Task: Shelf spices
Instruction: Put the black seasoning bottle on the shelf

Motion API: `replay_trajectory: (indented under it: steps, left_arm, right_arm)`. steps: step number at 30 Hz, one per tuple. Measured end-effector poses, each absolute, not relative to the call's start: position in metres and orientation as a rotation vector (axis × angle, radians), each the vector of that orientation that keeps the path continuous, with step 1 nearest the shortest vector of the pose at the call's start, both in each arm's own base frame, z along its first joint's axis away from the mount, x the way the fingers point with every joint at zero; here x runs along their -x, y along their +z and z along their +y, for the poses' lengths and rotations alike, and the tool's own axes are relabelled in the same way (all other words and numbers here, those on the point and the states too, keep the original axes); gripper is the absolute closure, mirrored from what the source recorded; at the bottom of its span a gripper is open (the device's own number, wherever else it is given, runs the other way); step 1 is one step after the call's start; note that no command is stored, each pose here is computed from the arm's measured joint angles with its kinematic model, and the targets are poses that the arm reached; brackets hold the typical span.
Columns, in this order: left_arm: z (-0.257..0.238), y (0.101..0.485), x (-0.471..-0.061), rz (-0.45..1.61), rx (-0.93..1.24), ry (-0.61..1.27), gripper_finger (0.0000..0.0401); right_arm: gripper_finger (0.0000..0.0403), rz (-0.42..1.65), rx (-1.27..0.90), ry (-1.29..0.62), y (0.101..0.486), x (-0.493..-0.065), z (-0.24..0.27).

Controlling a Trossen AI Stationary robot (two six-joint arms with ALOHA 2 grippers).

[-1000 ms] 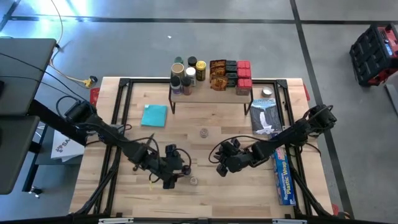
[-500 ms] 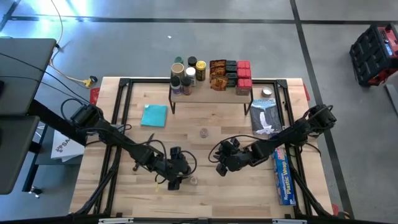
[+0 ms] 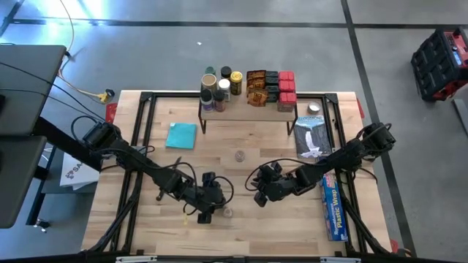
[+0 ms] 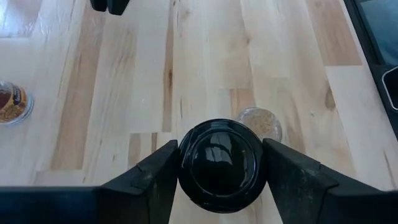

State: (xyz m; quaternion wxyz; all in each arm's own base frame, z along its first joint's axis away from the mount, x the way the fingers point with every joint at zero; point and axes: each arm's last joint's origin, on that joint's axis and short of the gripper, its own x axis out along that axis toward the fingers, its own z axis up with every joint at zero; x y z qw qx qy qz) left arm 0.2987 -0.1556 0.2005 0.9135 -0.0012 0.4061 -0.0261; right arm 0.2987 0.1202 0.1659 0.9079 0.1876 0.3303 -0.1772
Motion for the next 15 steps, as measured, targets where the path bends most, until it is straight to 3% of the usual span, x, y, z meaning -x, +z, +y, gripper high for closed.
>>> replay_trajectory:
  steps: [9,15]
  left_arm:
    - [-0.151,0.207,-0.303,0.87,-0.006,-0.059,0.0192]
    - [-0.124,0.254,-0.322,0.961,-0.005,-0.034,0.02]
  right_arm:
    - [0.0327,0.682,-0.387,-0.366,0.166,-0.299,0.12]
    - [0.0327,0.681,-0.387,-0.366,0.166,-0.299,0.12]
